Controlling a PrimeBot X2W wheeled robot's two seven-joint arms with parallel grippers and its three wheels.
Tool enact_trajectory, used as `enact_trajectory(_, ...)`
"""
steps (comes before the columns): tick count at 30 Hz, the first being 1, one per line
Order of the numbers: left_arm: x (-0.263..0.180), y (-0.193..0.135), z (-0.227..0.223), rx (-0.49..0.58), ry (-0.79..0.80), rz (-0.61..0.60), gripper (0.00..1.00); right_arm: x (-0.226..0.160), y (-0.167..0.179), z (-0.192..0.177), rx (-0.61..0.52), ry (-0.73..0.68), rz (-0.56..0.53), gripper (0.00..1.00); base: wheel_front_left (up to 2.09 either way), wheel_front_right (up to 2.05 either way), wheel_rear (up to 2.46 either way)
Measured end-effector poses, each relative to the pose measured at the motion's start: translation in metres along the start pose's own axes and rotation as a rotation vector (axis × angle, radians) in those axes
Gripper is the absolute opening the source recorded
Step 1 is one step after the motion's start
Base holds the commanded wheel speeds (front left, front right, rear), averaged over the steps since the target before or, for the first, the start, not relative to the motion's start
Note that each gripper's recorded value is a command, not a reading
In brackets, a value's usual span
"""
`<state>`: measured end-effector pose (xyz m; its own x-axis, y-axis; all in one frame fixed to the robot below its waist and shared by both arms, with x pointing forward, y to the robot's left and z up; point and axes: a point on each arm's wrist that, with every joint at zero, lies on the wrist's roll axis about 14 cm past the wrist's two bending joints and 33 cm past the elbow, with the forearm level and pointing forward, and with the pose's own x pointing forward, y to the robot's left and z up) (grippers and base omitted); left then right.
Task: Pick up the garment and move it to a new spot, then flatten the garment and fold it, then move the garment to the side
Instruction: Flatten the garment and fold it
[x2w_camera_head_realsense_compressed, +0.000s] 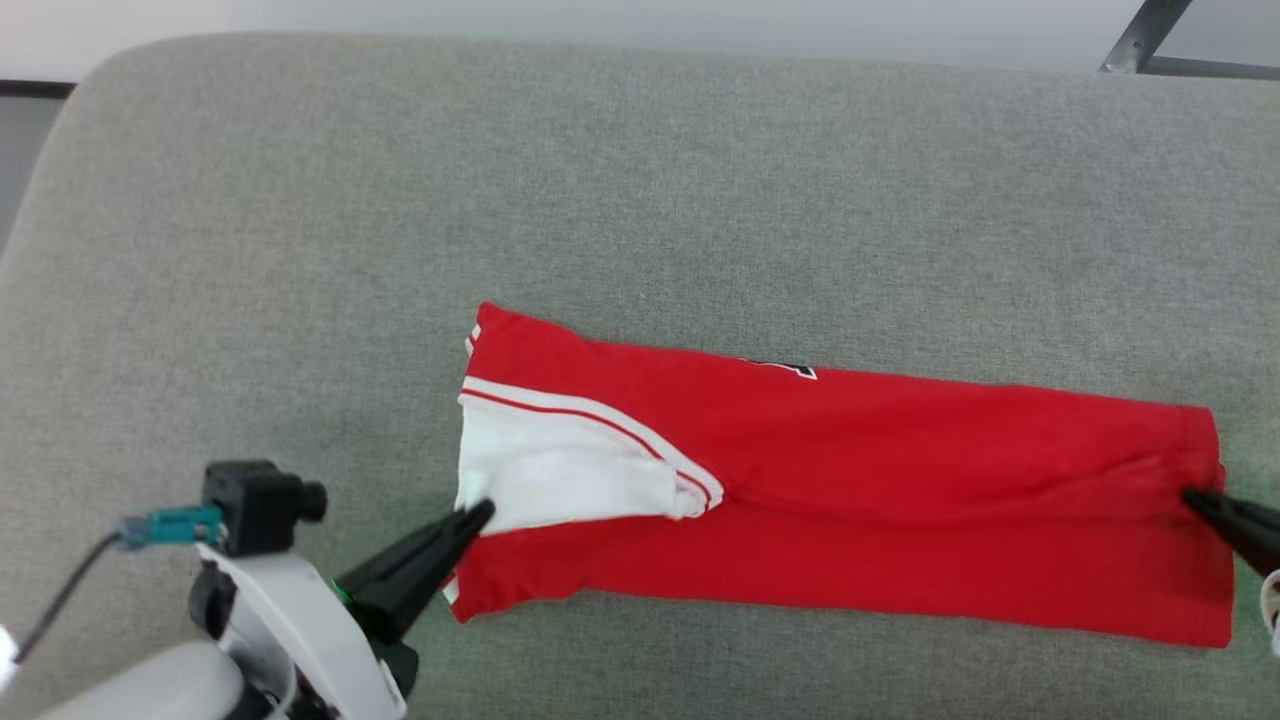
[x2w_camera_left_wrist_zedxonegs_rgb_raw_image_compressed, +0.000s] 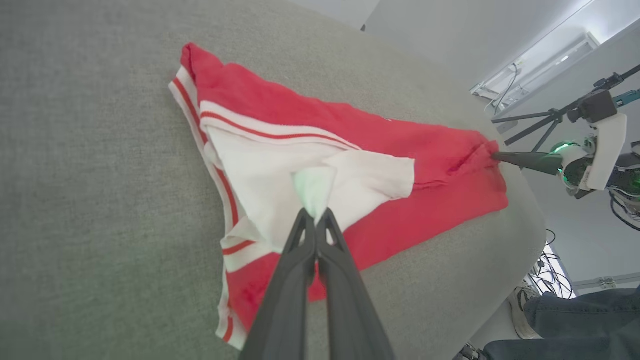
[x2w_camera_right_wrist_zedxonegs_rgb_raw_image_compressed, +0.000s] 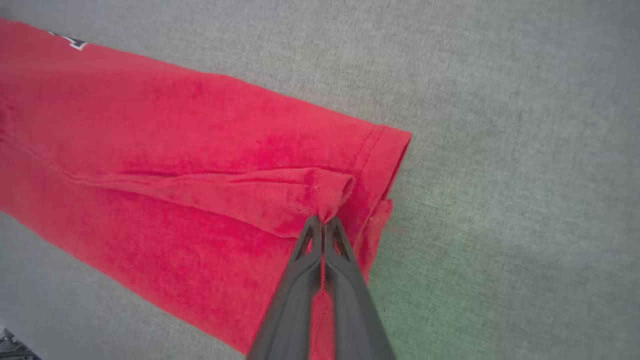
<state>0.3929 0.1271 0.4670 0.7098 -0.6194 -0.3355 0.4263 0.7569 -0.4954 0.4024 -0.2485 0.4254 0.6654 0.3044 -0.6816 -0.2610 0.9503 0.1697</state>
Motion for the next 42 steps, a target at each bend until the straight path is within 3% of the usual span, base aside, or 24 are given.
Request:
enact_trajectory(8, 0.003, 0.006, -0.024, -0.028, 0.042, 0.036, 0.0, 0.005, 0.003, -0.02, 0.055, 0.038, -0.006, 0.0, 0.0, 0.0, 0.0)
enact_trajectory(9, 0.004, 0.007, -0.025, -0.026, 0.043, 0.038, 0.0, 0.005, 0.004, -0.02, 0.055, 0.033, -0.008, 0.08, 0.0, 0.0, 0.0)
enact_trajectory(10, 0.004, 0.007, -0.025, -0.028, 0.037, 0.041, 0.0, 0.005, 0.003, -0.019, 0.057, 0.029, -0.011, 0.46, 0.0, 0.0, 0.0)
enact_trajectory(11, 0.004, 0.007, -0.023, -0.028, 0.026, 0.041, 0.49, 0.004, 0.003, -0.019, 0.061, 0.022, -0.013, 0.51, 0.0, 0.0, 0.0)
enact_trajectory(12, 0.004, 0.007, -0.022, -0.026, 0.017, 0.044, 1.0, 0.003, 0.004, -0.018, 0.067, 0.014, -0.014, 1.0, 0.0, 0.0, 0.0)
enact_trajectory(21, -0.015, 0.006, 0.01, 0.034, -0.106, 0.084, 1.0, -0.021, 0.001, -0.007, 0.096, 0.015, 0.002, 1.0, 0.0, 0.0, 0.0)
enact_trajectory(27, -0.033, 0.026, 0.039, 0.073, -0.235, 0.223, 1.0, -0.029, -0.001, 0.0, 0.098, 0.075, 0.013, 1.0, 0.0, 0.0, 0.0)
enact_trajectory(42, -0.03, 0.053, 0.046, 0.194, -0.484, 0.478, 1.0, 0.011, -0.013, -0.01, 0.121, 0.276, -0.019, 1.0, 0.0, 0.0, 0.0)
